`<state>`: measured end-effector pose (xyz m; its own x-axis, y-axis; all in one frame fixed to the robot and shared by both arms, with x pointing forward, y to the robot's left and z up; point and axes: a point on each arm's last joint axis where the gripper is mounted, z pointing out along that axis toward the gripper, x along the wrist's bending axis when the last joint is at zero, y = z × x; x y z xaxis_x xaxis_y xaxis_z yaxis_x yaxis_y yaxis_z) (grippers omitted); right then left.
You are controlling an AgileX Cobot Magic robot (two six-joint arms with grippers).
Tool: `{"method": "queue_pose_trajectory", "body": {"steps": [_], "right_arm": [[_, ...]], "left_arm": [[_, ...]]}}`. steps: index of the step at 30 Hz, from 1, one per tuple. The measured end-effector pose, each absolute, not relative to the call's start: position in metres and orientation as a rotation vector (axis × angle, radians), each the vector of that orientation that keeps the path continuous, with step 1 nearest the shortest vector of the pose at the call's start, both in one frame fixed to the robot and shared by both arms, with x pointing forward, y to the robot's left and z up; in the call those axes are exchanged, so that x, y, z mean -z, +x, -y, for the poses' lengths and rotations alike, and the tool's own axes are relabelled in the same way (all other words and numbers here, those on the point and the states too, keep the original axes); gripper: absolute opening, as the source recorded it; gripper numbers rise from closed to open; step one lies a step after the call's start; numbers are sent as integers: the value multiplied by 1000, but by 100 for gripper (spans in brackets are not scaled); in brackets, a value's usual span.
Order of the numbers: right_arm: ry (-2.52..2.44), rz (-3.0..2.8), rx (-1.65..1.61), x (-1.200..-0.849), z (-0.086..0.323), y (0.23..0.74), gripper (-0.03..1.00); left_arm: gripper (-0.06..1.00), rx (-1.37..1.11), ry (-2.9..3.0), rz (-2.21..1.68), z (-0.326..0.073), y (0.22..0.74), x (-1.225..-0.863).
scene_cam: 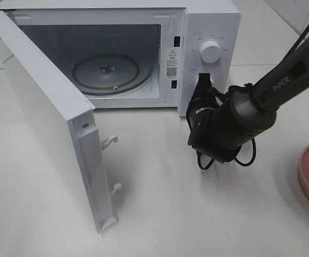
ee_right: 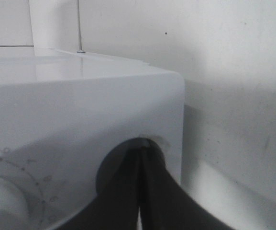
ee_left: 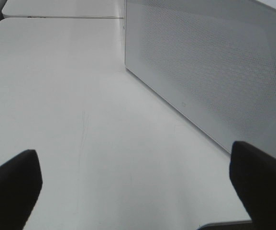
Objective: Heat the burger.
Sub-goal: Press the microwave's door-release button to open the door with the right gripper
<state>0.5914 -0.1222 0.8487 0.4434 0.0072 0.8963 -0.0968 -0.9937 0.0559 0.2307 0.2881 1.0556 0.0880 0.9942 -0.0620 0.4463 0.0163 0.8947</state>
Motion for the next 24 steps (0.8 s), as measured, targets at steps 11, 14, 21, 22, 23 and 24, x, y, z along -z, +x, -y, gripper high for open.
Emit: {"method": "queue_pose_trajectory", "body": {"steps": [11, 14, 21, 22, 23, 24], "right_arm": [[2598, -38, -1610, -856, 127, 581, 1], [2631, -97, -1579, -860, 128, 574, 1], [2669, -248, -1508, -866, 129, 564, 1], [2669, -248, -1508, -866, 129, 564, 1], [2668, -264, -1496, -868, 131, 563, 1], [2668, -264, -1496, -868, 131, 563, 1]], "left_arm": [[99, -849, 1551, -1476, -288, 231, -1056], [99, -849, 1551, -1476, -288, 231, -1056], [99, -849, 1551, -1476, -288, 231, -1056], [99, -849, 1551, -1476, -288, 231, -1056], [99, -849, 1551, -1476, -288, 231, -1056], [99, -849, 1551, -1476, -288, 231, -1056]]}}
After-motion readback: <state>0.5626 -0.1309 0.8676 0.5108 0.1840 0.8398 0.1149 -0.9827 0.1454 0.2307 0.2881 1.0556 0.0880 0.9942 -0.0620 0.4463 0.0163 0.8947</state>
